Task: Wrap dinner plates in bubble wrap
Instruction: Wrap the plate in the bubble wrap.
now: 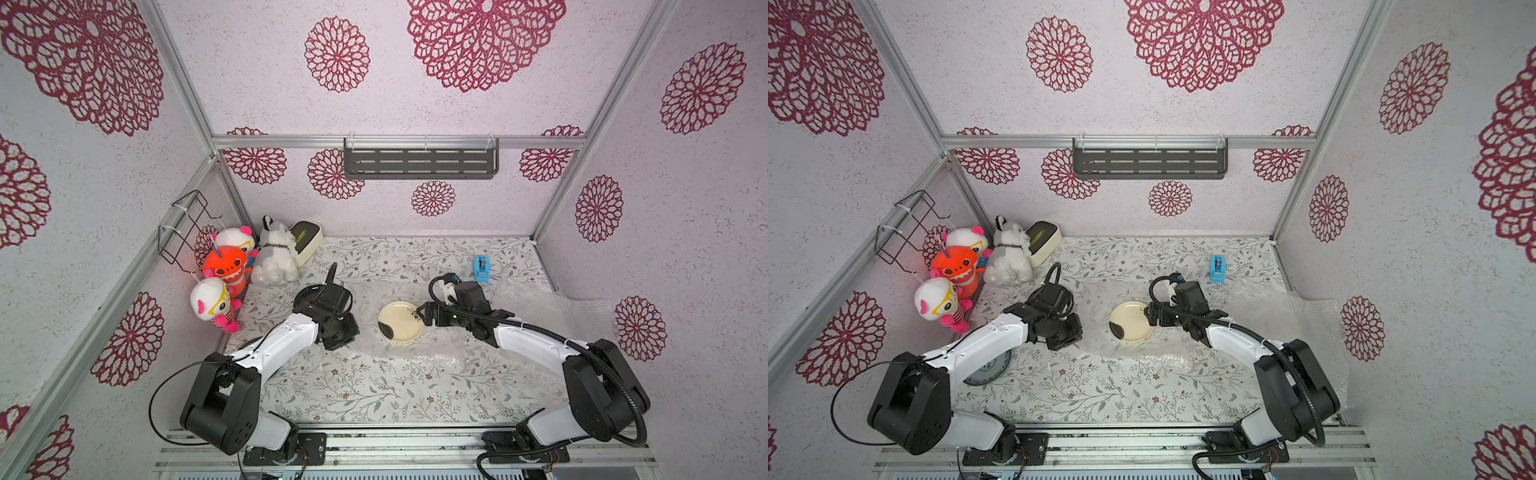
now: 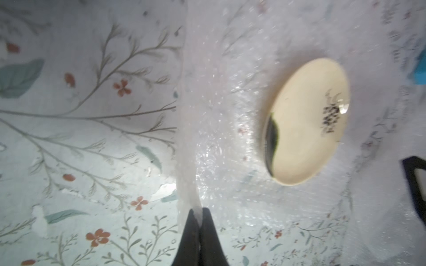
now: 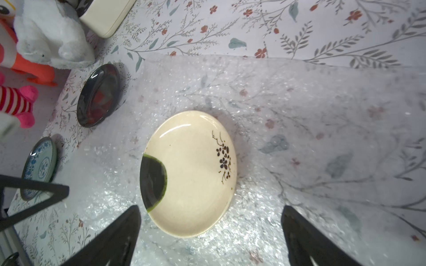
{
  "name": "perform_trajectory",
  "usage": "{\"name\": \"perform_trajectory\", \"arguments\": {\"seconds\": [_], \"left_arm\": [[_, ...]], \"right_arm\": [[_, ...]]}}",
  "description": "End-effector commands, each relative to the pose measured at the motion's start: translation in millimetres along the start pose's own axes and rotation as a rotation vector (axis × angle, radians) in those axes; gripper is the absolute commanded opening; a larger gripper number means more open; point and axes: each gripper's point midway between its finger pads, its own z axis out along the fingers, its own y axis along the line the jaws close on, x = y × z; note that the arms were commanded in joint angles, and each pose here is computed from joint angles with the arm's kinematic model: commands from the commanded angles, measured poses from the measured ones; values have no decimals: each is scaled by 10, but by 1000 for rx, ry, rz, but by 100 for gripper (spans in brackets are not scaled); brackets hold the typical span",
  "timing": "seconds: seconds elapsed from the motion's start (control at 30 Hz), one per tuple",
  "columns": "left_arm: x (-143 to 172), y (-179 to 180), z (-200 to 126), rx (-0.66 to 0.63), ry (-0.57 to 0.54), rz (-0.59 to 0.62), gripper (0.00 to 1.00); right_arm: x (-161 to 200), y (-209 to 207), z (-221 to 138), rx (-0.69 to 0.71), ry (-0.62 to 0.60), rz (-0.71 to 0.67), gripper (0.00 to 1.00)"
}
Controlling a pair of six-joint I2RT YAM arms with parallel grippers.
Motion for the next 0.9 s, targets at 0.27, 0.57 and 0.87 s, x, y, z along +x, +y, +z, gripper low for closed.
{"name": "perform_trajectory", "arguments": {"seconds": [0.27, 0.57, 0.87], "left_arm": [[-160, -687, -28, 78, 69, -19, 0], [-220, -772, 8, 96, 60, -77, 0], [-299, -873, -7, 134, 33, -98, 0]], "right_arm": [[65, 1154, 226, -374, -91, -446, 94], [55, 1503, 476, -376, -200, -555, 67], [74, 1636, 525, -381, -216, -457, 45]]}}
